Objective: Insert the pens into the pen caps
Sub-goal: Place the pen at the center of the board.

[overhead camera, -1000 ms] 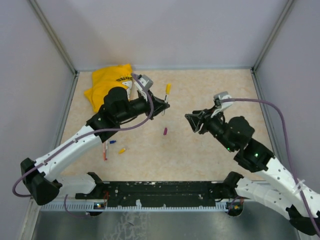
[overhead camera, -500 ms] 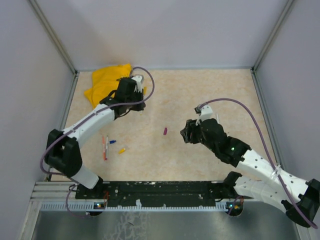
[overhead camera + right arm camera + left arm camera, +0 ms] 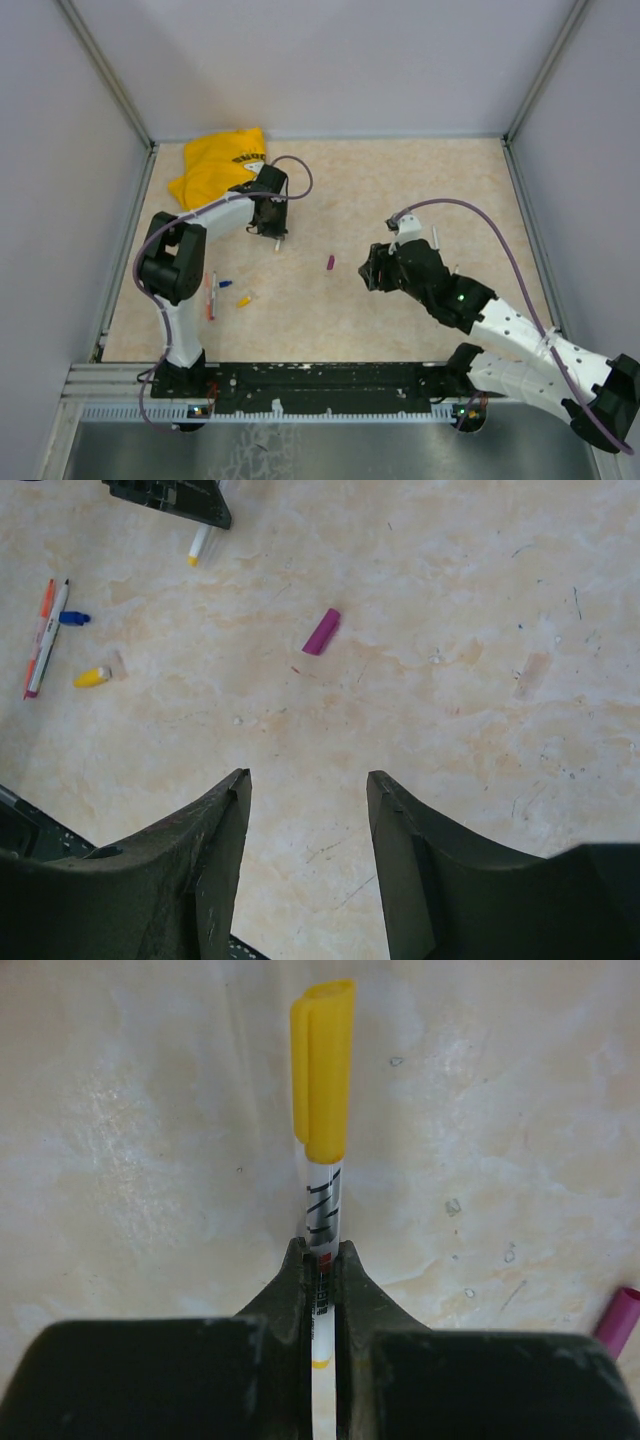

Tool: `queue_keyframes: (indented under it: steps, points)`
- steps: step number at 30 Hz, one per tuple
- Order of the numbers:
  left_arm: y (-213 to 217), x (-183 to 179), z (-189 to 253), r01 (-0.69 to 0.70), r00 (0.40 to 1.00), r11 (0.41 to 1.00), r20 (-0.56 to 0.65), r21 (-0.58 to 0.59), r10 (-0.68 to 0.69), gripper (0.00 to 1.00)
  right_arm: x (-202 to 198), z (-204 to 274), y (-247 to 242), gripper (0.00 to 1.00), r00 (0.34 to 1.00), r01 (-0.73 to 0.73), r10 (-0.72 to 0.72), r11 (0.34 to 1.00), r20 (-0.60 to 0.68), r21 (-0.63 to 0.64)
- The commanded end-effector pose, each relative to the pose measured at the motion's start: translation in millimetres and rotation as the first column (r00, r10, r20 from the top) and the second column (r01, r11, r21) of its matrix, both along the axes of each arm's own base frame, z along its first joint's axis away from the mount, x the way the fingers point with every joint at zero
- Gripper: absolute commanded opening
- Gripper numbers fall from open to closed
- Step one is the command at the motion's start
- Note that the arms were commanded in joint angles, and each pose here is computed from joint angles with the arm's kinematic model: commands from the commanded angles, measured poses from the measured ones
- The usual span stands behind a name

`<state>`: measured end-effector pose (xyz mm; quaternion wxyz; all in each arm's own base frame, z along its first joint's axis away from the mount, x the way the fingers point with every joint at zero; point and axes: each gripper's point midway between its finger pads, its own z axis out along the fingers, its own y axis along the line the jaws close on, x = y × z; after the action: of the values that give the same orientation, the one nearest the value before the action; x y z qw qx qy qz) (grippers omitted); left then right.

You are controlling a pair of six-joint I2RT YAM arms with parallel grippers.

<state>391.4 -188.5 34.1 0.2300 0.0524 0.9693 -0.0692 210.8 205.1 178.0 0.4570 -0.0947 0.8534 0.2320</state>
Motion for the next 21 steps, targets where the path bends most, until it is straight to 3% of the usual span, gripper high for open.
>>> queue_keyframes:
  steps: [1,5,13,21]
  points:
    - [8.6,6.5,-4.2,-0.047,0.999,0.999,-0.018,0.026,0.047,0.0,-1.6,4.5,7.5,0.51,1.0,-0.017,0.017,0.999,0.007,0.038]
    - [11.7,5.2,-10.1,-0.059,0.998,0.998,-0.032,0.035,0.06,0.02,-2.3,2.3,8.0,0.51,1.0,-0.022,0.022,0.999,0.002,0.037]
    - [18.2,4.1,-11.0,-0.075,0.997,0.996,-0.03,0.045,0.076,0.2,-1.6,-0.1,8.8,0.51,1.0,-0.026,0.026,0.999,-0.005,0.024]
    - [12.7,2.7,-2.7,-0.048,0.999,0.999,-0.019,0.007,0.048,0.3,-0.6,3.7,10.5,0.51,1.0,-0.029,0.029,0.999,-0.004,0.025]
